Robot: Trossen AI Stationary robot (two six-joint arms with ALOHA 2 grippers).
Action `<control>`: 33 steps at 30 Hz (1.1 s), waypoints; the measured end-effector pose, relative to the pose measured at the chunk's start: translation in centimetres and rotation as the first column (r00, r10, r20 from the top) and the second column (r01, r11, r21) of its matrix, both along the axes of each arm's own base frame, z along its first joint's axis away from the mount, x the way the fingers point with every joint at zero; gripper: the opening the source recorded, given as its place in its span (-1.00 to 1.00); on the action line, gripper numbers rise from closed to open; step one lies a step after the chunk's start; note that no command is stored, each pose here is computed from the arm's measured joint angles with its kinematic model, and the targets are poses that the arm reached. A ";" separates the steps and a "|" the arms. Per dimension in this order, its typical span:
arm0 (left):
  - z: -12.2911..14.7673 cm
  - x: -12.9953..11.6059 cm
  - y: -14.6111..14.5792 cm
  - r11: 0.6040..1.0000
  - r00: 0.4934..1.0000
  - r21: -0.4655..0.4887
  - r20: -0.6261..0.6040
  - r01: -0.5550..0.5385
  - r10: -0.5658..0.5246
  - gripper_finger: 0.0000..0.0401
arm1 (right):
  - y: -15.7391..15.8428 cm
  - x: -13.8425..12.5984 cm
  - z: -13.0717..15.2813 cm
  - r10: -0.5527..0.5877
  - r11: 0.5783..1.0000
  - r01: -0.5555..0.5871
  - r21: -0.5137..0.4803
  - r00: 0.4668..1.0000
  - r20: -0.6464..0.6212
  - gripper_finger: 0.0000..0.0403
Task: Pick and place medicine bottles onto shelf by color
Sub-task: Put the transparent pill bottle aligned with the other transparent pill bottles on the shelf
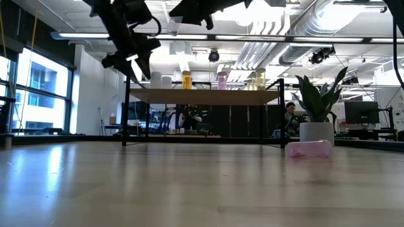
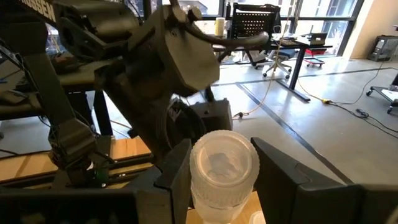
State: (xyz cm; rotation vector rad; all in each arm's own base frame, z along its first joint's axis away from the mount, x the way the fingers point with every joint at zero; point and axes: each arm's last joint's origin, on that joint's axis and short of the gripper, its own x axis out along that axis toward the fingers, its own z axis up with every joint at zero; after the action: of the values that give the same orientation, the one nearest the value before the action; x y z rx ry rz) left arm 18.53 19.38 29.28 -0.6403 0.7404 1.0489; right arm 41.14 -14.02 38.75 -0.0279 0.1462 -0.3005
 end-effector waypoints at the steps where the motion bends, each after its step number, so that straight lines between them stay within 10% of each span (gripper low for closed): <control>1: -0.2 0.1 0.1 1.000 1.000 -0.004 -0.004 0.000 0.000 0.16 | -0.1 0.0 0.0 -0.003 1.000 0.003 0.000 1.000 0.000 -0.36; 33: 1.5 -0.1 -0.8 0.996 0.999 0.091 0.047 -0.003 -0.001 0.14 | -0.7 -0.3 -0.2 -0.017 1.000 0.017 0.005 1.000 -0.015 -0.36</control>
State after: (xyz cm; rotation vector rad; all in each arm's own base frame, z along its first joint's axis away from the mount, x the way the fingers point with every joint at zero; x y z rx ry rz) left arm 18.47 18.58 30.79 -0.5857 0.6477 1.0589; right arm 40.86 -14.73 38.60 -0.0236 0.1623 -0.3171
